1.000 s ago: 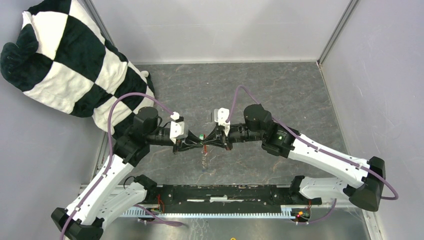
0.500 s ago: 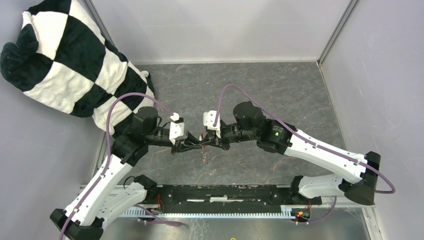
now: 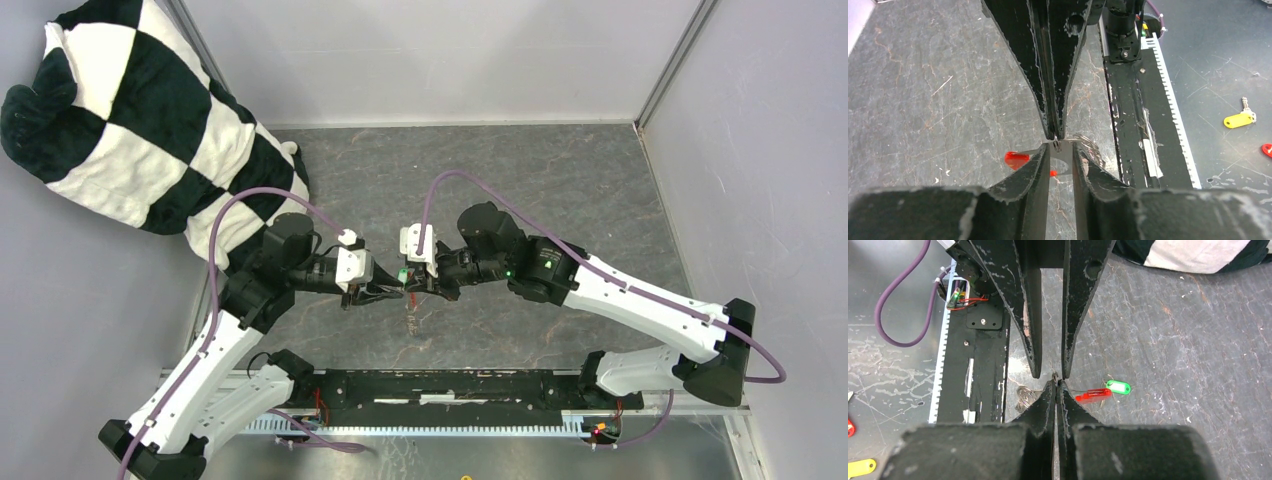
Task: Put the keys on the keyring
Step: Adjust the keyring.
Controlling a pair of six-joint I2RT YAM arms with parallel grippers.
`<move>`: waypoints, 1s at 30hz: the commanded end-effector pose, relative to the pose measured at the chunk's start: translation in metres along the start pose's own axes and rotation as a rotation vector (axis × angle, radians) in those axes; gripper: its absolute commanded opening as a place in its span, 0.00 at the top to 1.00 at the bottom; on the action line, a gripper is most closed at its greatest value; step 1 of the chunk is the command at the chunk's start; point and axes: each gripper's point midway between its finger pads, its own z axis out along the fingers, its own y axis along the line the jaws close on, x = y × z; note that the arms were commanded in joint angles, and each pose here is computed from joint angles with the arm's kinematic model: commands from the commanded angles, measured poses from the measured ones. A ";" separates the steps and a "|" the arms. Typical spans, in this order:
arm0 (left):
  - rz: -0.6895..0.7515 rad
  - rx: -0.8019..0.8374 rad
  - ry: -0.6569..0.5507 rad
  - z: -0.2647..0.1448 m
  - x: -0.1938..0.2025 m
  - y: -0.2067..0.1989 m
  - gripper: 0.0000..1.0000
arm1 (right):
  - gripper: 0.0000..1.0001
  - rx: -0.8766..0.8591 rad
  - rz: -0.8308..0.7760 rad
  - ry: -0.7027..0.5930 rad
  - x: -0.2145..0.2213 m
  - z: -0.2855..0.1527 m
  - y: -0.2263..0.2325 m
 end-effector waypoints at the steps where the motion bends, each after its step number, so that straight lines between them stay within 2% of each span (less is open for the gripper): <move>1: 0.050 -0.001 0.000 -0.002 -0.007 0.001 0.68 | 1.00 0.022 -0.049 -0.083 -0.035 -0.008 -0.004; 4: 0.050 -0.008 0.006 -0.002 -0.006 0.003 0.65 | 1.00 0.016 -0.051 -0.080 -0.036 -0.007 -0.003; 7: 0.054 -0.005 0.007 -0.001 -0.006 0.004 0.66 | 0.99 0.012 -0.053 -0.082 -0.039 -0.007 -0.003; 13: 0.065 -0.003 0.006 0.000 -0.009 0.005 0.79 | 1.00 0.001 -0.055 -0.066 -0.039 -0.005 -0.001; 20: 0.065 -0.011 -0.001 -0.002 -0.013 0.005 0.79 | 1.00 0.005 -0.056 -0.042 -0.035 -0.003 -0.001; 22: 0.066 -0.007 0.004 -0.002 -0.012 0.004 0.86 | 0.99 0.005 -0.057 -0.045 -0.036 -0.004 -0.001; 24: 0.072 -0.001 0.013 -0.002 -0.009 0.003 0.97 | 1.00 0.003 -0.057 -0.046 -0.037 -0.004 -0.001; 30: 0.071 0.020 0.024 -0.001 -0.003 -0.001 0.98 | 1.00 -0.001 -0.061 -0.064 -0.044 -0.006 0.000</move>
